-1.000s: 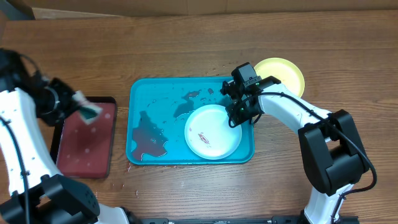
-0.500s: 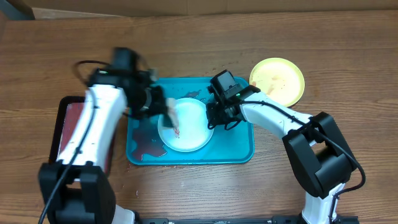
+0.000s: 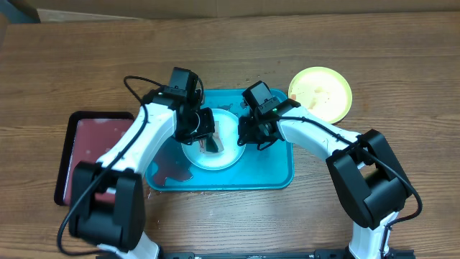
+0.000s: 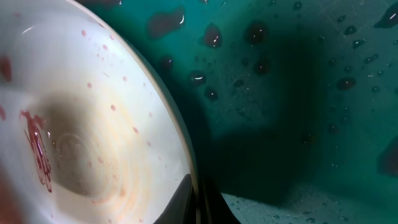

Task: Clean dirty plates on tray and stack at the side
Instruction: 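Scrub the stained white plate with the sponge in the left gripper, then lift the white plate with the right gripper and stack it on the yellow plate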

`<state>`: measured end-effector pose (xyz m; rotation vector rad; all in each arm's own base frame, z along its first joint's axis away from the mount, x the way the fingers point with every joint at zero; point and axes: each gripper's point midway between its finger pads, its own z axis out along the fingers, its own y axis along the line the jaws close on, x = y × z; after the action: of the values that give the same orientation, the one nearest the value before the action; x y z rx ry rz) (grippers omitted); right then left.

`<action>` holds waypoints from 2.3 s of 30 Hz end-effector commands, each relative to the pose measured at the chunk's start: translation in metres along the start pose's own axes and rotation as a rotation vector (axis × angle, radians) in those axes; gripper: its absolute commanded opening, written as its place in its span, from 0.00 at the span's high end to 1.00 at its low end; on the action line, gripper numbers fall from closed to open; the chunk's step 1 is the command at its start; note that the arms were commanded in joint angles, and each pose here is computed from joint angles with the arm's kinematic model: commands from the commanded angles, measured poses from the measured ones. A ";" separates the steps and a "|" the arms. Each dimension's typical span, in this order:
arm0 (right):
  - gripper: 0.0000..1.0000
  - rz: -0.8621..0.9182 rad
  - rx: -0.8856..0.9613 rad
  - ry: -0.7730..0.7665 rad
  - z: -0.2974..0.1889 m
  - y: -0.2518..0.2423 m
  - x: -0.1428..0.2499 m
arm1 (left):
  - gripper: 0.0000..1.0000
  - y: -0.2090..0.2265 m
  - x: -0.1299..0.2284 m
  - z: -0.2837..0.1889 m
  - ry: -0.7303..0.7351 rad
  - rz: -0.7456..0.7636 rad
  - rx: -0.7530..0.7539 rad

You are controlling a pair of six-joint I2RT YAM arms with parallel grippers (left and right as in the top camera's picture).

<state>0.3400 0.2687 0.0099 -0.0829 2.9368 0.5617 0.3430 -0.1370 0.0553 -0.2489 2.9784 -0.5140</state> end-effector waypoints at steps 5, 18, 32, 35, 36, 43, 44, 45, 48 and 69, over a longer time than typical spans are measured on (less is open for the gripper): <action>0.96 0.025 0.023 0.002 0.005 -0.009 0.000 | 0.96 0.013 -0.009 0.045 0.013 -0.031 -0.043; 0.96 0.021 0.028 -0.002 0.005 -0.010 -0.001 | 0.96 0.102 -0.050 -0.051 -0.250 -0.103 -0.679; 0.96 0.021 0.029 -0.004 0.005 -0.010 -0.001 | 0.96 -0.028 -0.030 -0.036 -0.035 0.032 -0.013; 0.96 0.021 0.029 -0.004 0.005 -0.010 -0.001 | 0.96 -0.023 -0.014 -0.007 0.032 0.031 -0.037; 0.96 0.021 0.029 -0.004 0.005 -0.010 -0.001 | 0.96 -0.021 -0.008 0.002 0.053 0.032 -0.046; 0.96 0.021 0.030 -0.003 0.005 -0.010 -0.001 | 0.96 0.024 0.003 0.033 0.087 0.025 -0.247; 0.96 0.021 0.030 -0.003 0.005 -0.010 -0.001 | 0.96 0.034 0.000 0.033 0.072 0.029 -0.303; 0.96 0.021 0.030 -0.003 0.005 -0.011 -0.001 | 0.96 0.041 -0.003 0.031 0.058 0.033 -0.346; 0.96 0.021 0.030 -0.003 0.005 -0.011 -0.001 | 0.96 0.063 -0.013 0.022 -0.001 0.048 -0.485; 0.96 -0.285 -0.071 -0.189 -0.078 0.058 -0.043 | 0.96 0.114 -0.068 -0.183 -0.329 -0.418 -0.610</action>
<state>0.3523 0.2754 0.0402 -0.2522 2.8695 0.5385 0.3760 0.0130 0.1599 -0.6870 2.7426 0.5988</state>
